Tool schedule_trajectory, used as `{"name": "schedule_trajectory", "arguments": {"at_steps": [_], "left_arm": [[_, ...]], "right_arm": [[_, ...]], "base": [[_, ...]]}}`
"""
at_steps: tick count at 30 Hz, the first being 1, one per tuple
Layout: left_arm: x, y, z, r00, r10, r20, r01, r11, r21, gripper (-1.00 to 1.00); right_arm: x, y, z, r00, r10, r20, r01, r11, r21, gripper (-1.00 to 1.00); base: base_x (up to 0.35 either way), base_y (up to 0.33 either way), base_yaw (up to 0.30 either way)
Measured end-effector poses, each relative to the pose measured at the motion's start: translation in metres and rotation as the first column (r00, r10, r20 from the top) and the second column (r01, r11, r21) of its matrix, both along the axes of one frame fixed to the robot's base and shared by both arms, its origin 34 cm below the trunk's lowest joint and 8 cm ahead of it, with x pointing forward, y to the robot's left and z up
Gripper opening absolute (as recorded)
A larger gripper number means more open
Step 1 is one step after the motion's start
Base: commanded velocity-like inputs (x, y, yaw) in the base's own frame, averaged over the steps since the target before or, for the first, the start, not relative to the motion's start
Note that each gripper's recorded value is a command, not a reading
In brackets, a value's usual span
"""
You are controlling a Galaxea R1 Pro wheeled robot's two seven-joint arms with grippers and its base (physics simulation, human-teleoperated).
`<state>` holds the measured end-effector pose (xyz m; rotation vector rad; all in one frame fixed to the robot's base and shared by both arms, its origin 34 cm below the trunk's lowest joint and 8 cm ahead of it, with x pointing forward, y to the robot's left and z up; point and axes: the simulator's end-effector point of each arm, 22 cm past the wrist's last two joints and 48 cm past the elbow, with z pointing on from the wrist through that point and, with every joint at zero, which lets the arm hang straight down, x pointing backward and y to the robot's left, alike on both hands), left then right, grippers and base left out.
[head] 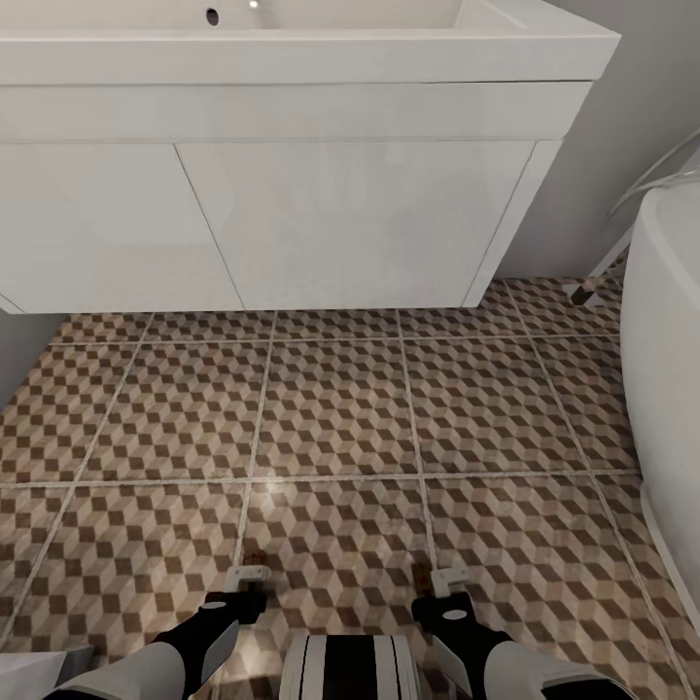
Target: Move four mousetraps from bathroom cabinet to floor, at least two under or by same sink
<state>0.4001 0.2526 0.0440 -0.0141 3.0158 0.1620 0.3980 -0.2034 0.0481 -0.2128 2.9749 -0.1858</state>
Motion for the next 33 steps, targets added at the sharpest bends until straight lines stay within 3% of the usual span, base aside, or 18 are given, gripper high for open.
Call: {"name": "schedule_trajectory", "arguments": {"at_steps": [33], "left_arm": [[-0.0005, 0.001, -0.0001, 1.0, -0.002, -0.001, 0.002, 1.0, 0.001, -1.0]], "right_arm": [[0.0048, 0.0006, 0.0005, 1.0, -0.001, 0.021, 0.001, 1.0, 0.007, -1.0]], "base": [[0.0, 0.0, 0.0]]}}
